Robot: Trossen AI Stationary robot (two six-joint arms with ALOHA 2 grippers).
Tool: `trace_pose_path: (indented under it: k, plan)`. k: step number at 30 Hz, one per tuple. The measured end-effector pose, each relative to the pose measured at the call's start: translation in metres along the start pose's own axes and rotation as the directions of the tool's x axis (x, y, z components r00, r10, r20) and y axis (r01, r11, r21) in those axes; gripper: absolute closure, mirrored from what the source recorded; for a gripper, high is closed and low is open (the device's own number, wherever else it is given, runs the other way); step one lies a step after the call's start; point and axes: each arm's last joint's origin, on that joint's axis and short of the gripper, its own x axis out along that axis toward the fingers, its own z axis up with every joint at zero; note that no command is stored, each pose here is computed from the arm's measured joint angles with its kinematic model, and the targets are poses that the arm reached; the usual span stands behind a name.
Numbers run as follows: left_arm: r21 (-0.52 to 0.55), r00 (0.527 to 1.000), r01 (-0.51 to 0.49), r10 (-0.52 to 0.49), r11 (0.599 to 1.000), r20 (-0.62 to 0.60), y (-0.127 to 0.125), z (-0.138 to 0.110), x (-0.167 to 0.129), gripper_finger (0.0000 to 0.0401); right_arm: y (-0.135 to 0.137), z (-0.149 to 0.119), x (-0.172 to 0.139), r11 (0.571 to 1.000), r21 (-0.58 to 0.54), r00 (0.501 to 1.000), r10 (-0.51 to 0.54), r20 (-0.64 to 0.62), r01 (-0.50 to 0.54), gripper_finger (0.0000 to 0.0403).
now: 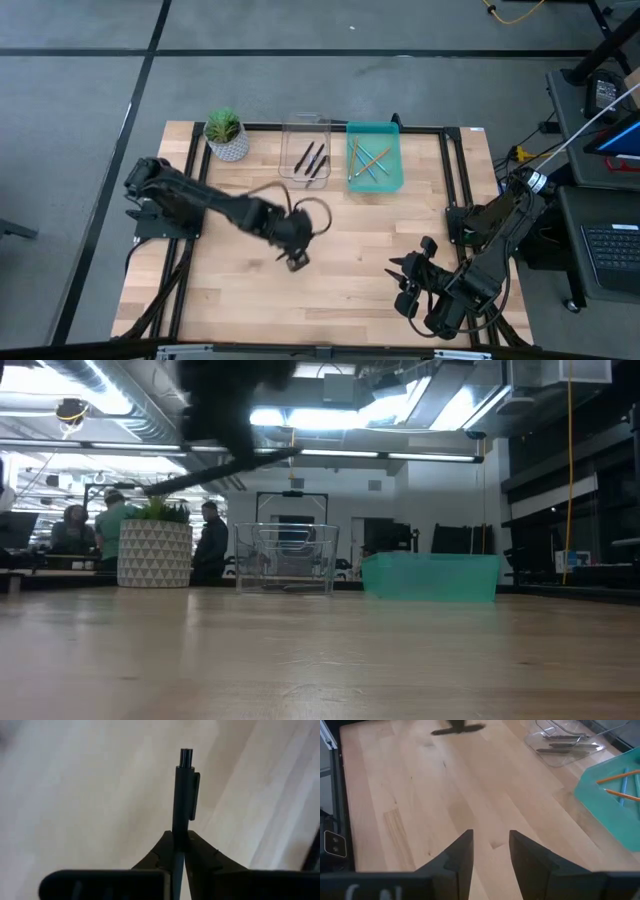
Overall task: Sort pens & pencils
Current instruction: Put the black pen into the transparent bin, then return to Home Position
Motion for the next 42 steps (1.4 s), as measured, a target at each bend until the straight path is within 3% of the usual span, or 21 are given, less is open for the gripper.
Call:
trace_pose_path:
  k: [4, 10, 18, 26, 30, 34, 38, 42]
  plan:
    - [0.001, 0.996, 0.012, -0.012, 1.0, 0.088, 0.02, 0.043, -0.015, 0.0384, 0.0, 0.0, 0.0, 1.0, -0.005, 1.0, -0.004, 0.004, 0.004, 0.0276]
    - [-0.085, 0.98, -0.044, 0.06, 0.995, 0.189, 0.077, 0.098, -0.032, 0.0384, -0.001, 0.0, 0.0, 1.0, -0.014, 1.0, -0.014, 0.007, 0.015, 0.0276]
    - [-0.358, 0.928, -0.043, 0.17, 0.933, 0.333, 0.168, 0.152, -0.041, 0.0383, -0.002, 0.001, 0.001, 1.0, -0.01, 1.0, -0.02, 0.022, 0.021, 0.0276]
    - [-0.46, 0.949, -0.092, 0.218, 0.883, 0.229, 0.211, 0.16, -0.008, 0.0382, -0.001, 0.001, 0.002, 1.0, -0.002, 1.0, -0.018, 0.023, 0.018, 0.0276]
    - [-0.383, 0.955, -0.136, 0.224, 0.914, 0.196, 0.214, 0.161, 0.005, 0.0374, -0.001, 0.001, 0.002, 1.0, -0.003, 1.0, -0.018, 0.023, 0.018, 0.0276]
    - [-0.351, 0.953, -0.151, 0.23, 0.924, 0.197, 0.215, 0.161, 0.006, 0.0335, -0.002, 0.001, 0.002, 1.0, -0.006, 1.0, -0.021, 0.022, 0.021, 0.0276]
    - [-0.355, 0.951, -0.153, 0.236, 0.922, 0.202, 0.218, 0.161, 0.0, 0.0296, -0.002, 0.001, 0.002, 1.0, -0.007, 1.0, -0.022, 0.022, 0.022, 0.0276]
    - [-0.363, 0.951, -0.156, 0.239, 0.919, 0.195, 0.22, 0.159, -0.004, 0.0282, -0.002, 0.001, 0.002, 1.0, -0.007, 1.0, -0.022, 0.022, 0.022, 0.0276]
